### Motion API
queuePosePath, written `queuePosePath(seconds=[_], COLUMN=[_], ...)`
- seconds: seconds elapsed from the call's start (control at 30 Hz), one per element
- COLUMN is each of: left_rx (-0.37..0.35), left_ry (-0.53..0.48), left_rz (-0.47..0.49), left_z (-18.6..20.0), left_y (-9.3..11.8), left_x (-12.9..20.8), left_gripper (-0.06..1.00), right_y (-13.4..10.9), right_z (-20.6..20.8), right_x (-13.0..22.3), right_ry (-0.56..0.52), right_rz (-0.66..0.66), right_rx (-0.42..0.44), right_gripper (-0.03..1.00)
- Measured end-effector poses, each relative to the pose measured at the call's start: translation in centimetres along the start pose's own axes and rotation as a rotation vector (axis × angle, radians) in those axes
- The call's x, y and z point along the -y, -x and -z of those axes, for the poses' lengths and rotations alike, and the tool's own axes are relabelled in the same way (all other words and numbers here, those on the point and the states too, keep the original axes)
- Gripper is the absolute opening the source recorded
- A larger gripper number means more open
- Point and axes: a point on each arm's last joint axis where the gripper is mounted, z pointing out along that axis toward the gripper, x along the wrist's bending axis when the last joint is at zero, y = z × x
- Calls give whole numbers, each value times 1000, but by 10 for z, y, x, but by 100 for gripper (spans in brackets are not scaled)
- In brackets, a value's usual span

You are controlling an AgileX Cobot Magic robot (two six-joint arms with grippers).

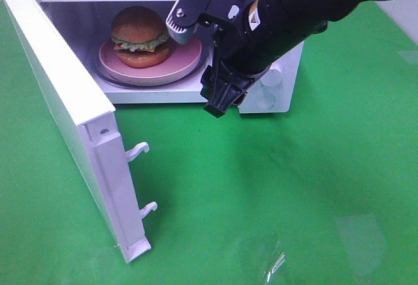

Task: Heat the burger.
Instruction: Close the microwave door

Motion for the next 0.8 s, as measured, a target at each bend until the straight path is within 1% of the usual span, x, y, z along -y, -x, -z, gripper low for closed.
queuePosePath(seconds=[0.03, 0.07, 0.1, 0.13, 0.17, 0.2, 0.23, 0.27, 0.37, 0.43, 0.47, 0.5, 0.53, 0.57, 0.6, 0.63, 0.67, 0.7, 0.73, 0.77, 0.8], left_rx=[0, 0, 0, 0, 0, 0, 0, 0, 0, 0, 0, 0, 0, 0, 0, 0, 0, 0, 0, 0, 0], left_ry=[0, 0, 0, 0, 0, 0, 0, 0, 0, 0, 0, 0, 0, 0, 0, 0, 0, 0, 0, 0, 0], left_rz=[0, 0, 0, 0, 0, 0, 0, 0, 0, 0, 0, 0, 0, 0, 0, 0, 0, 0, 0, 0, 0], left_z=[0, 0, 0, 0, 0, 0, 0, 0, 0, 0, 0, 0, 0, 0, 0, 0, 0, 0, 0, 0, 0], left_y=[0, 0, 0, 0, 0, 0, 0, 0, 0, 0, 0, 0, 0, 0, 0, 0, 0, 0, 0, 0, 0], left_x=[0, 0, 0, 0, 0, 0, 0, 0, 0, 0, 0, 0, 0, 0, 0, 0, 0, 0, 0, 0, 0], left_gripper=[99, 99, 99, 99, 99, 99, 99, 99, 99, 99, 99, 99, 99, 99, 99, 99, 99, 99, 99, 99, 99], right_y=[0, 0, -2, -4, -4, -5, -5, -7, -7, -6, -6, -1, -1, 10, 10, 20, 20, 29, 29, 36, 36], right_z=[4, 4, 11, 17, 17, 24, 24, 29, 32, 44, 44, 51, 51, 57, 57, 63, 63, 70, 70, 79, 79], right_x=[2, 2, 7, 12, 12, 18, 18, 24, 26, 36, 36, 43, 43, 53, 53, 63, 63, 72, 72, 78, 78], right_ry=[2, 2, -13, -37, -37, -72, -72, -131, -160, -263, -263, -315, -315, -365, -365, -406, -406, -437, -437, -454, -454], right_rz=[-33, -33, -98, -142, -142, -173, -173, -207, -230, -332, -332, -404, -404, -497, -497, -574, -574, -633, -633, -678, -678], right_rx=[1, 1, -2, -6, -6, -11, -11, -19, -21, -19, -19, -8, -8, 22, 22, 49, 49, 75, 75, 96, 96], right_gripper=[69, 69, 76, 80, 80, 82, 82, 83, 83, 81, 81, 79, 79, 76, 76, 75, 75, 74, 74, 74, 74])
